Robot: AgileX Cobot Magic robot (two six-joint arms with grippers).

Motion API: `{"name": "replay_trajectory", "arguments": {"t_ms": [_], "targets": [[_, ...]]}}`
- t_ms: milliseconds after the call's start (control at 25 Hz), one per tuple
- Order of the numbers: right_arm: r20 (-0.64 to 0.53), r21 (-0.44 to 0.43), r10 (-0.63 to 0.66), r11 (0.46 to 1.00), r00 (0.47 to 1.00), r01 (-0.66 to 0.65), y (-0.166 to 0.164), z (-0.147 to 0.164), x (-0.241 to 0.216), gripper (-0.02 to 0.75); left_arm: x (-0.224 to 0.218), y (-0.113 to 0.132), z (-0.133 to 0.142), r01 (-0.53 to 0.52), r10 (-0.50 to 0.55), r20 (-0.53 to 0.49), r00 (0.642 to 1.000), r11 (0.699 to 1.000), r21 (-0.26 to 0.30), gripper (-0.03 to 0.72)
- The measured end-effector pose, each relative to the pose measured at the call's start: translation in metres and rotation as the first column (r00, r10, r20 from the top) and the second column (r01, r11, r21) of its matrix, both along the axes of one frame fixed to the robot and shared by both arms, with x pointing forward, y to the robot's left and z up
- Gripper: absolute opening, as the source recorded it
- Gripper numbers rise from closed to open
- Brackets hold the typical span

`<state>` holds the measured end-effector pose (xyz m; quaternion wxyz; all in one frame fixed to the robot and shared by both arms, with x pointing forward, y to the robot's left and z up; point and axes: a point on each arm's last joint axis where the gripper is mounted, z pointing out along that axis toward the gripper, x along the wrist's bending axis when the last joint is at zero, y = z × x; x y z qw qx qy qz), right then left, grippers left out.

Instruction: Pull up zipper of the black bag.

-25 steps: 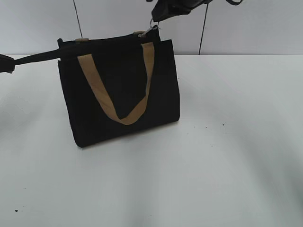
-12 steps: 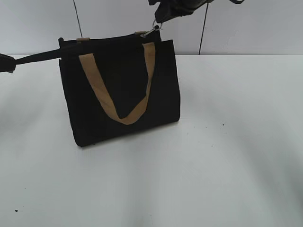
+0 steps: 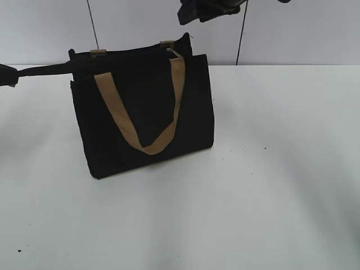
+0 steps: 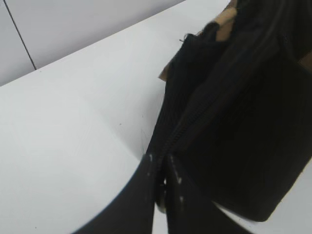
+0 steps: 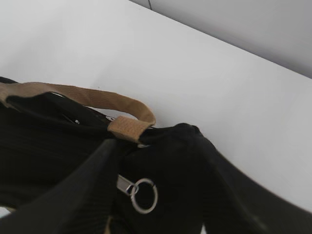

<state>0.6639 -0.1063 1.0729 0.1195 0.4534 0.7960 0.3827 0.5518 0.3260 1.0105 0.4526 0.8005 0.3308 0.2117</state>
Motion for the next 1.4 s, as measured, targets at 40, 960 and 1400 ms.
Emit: {"name": "replay_trajectory", "arguments": {"t_ms": [40,960,1400], "targets": [[-0.001,0.011,0.000,1.000,1.000,0.000,0.000,0.001,0.000,0.337,0.000,0.000,0.000,0.001,-0.001,0.000,1.000,1.000,-0.001,0.029],[-0.006,-0.298,0.097,0.950,0.995,-0.094,-0.035,0.059,-0.050,0.526,-0.022,0.015,0.030,-0.358,0.359,-0.194,0.913,0.933,0.040,0.608],[0.021,-0.500,-0.157,0.853,0.987,0.147,-0.075,0.086,-0.071,0.526,-0.038,0.048,0.069,-0.649,0.711,-0.298,0.637,0.703,0.290,0.519]]}}
